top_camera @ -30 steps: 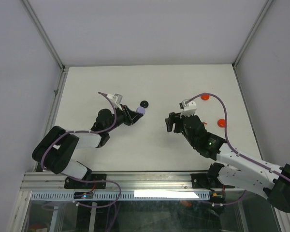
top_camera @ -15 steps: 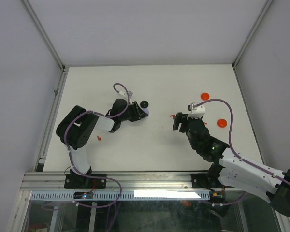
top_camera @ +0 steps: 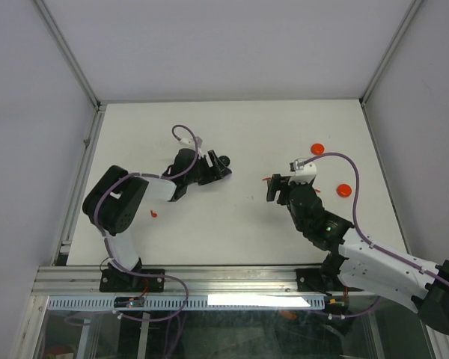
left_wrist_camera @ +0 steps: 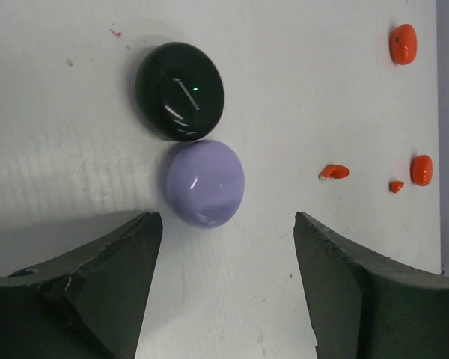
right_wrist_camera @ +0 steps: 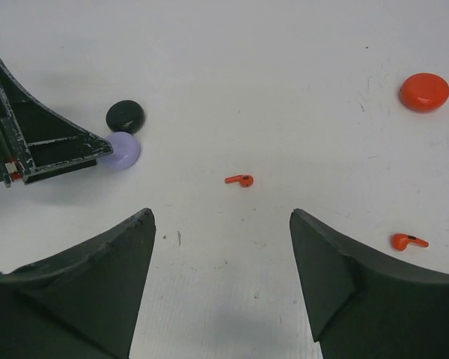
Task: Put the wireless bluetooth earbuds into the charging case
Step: Place the charging case at the center of the board, then pick up the charging case at the center of the board.
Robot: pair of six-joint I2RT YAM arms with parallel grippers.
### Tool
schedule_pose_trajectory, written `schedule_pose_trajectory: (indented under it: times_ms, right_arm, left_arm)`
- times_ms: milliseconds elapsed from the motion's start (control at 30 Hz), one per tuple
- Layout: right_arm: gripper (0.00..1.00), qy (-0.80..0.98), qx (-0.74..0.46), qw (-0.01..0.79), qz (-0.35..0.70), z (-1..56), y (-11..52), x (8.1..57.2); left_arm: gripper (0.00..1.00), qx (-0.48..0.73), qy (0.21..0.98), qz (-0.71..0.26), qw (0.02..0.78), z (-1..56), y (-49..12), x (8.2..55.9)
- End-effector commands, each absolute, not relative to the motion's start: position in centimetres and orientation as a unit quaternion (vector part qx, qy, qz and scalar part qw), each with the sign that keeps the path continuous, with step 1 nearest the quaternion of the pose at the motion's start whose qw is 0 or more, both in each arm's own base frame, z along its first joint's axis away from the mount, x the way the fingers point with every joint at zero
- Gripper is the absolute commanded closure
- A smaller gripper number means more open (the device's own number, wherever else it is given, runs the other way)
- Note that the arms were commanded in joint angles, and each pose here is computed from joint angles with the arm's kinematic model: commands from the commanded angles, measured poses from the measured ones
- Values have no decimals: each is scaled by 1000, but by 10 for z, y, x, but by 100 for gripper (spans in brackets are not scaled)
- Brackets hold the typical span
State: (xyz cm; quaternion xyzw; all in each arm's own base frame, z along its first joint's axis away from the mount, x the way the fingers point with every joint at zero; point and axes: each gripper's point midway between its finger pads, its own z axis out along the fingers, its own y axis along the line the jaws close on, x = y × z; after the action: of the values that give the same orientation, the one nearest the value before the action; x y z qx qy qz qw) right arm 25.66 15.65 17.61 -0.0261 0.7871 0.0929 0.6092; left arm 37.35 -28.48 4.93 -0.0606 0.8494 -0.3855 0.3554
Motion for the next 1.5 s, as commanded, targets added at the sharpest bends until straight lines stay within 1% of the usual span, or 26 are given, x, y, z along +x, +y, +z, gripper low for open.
schedule_pose_trajectory:
  times_ms: [0,33,100,167,367,533,667,767,900,1067,1200,1367,1467]
  right_arm:
    - [24,770,0,629,104,195,158,265]
    - [23,773,-1,626,103,195,158,265]
    - [21,781,-3,616,99,194,159,265]
    - [18,798,-13,597,87,186,157,263]
    - [12,833,-1,551,48,170,143,261]
    - [9,851,24,524,17,163,121,262]
    - [5,867,63,494,-11,154,95,266]
    - [3,876,108,469,-29,144,73,269]
    - [1,874,189,445,-50,131,37,274]
    - [1,855,280,431,-76,122,-5,280]
    - [1,836,335,421,-110,116,-41,281]
    - [3,826,382,403,-103,103,-73,294]
    - [4,834,394,373,-101,88,-87,302]
  left_arm:
    - [24,-90,869,-320,367,52,-251,369]
    - [21,-90,870,-311,371,57,-247,368]
    - [8,-88,875,-289,379,69,-238,366]
    - [2,-79,877,-270,388,80,-228,361]
    - [1,-74,871,-229,429,129,-191,339]
    - [1,-72,846,-214,484,197,-161,317]
    - [1,-39,827,-203,523,245,-145,297]
    - [1,-4,815,-188,549,265,-132,280]
    - [1,2,802,-150,578,262,-112,272]
    - [1,9,812,-122,571,236,-103,269]
    - [1,25,815,-142,561,227,-111,263]
    - [1,33,819,-148,553,221,-115,262]
    - [1,31,819,-145,554,221,-113,262]
